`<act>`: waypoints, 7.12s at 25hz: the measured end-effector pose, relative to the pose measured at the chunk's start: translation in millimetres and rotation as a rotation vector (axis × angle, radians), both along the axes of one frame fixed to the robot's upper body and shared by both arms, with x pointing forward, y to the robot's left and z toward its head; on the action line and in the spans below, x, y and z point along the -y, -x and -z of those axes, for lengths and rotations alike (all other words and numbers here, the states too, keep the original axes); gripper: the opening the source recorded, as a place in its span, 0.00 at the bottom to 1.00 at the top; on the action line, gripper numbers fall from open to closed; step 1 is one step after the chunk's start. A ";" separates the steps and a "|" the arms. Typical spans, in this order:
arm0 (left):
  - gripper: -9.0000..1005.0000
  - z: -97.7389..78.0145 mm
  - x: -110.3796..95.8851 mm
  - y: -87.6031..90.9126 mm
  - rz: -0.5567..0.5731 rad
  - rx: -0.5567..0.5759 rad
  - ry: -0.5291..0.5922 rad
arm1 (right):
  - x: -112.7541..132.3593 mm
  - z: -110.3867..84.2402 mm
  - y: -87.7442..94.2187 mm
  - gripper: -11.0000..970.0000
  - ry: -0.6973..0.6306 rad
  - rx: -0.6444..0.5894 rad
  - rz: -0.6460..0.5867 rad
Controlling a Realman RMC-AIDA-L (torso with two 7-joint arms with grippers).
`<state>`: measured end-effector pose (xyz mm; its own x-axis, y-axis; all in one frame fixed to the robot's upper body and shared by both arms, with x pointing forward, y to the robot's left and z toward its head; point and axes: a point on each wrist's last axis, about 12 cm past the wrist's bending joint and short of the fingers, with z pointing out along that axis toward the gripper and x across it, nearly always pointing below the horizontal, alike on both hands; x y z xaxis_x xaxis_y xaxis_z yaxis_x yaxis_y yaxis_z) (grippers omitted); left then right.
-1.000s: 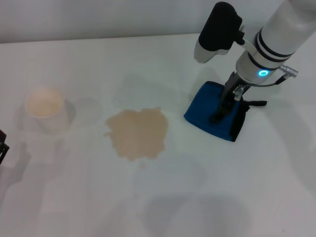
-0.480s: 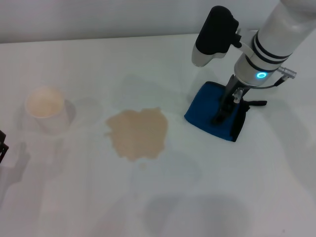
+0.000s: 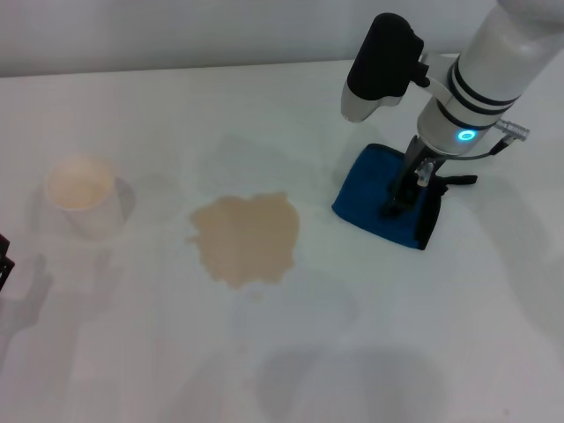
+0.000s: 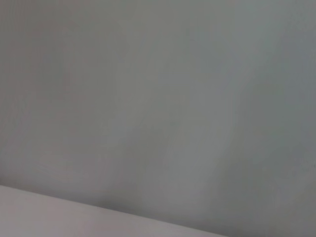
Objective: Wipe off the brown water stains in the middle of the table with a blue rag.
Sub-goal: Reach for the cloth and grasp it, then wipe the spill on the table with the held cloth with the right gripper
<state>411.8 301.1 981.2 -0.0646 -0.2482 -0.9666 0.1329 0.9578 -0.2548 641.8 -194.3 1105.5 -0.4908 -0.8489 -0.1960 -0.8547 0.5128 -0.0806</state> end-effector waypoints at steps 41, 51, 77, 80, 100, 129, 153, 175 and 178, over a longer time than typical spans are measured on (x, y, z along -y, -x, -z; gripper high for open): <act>0.89 -0.3 -0.3 -0.8 -0.001 0.002 -0.001 | 0.3 1.0 1.5 0.19 0.031 0.005 -0.024; 0.89 -0.7 -1.9 -1.3 -0.009 0.003 -0.001 | 0.1 0.4 0.1 0.52 0.027 0.024 -0.030; 0.89 -2.3 -1.4 -5.5 -0.004 0.012 -0.002 | 1.9 3.9 6.8 0.36 0.028 -0.024 -0.025; 0.89 -2.3 -1.7 -5.5 -0.004 0.011 -0.003 | 2.7 4.5 7.5 0.26 0.031 -0.029 -0.024; 0.89 -0.7 -9.4 -2.1 -0.011 -0.005 0.004 | -31.2 9.7 29.6 0.09 -0.080 -0.071 -0.138; 0.89 -1.9 -9.3 -5.2 -0.009 0.001 0.002 | -101.3 35.8 79.4 0.07 -0.398 -0.039 -0.313; 0.89 -2.0 -9.7 -5.4 -0.010 0.001 0.007 | -42.5 30.7 19.6 0.07 -0.393 0.179 0.011; 0.89 -3.3 -7.5 -9.5 0.003 0.007 0.006 | -112.4 36.5 77.5 0.07 -0.524 0.039 -0.206; 0.89 -3.4 -7.6 -9.5 0.003 0.008 0.006 | -122.1 37.5 83.2 0.07 -0.536 0.066 -0.230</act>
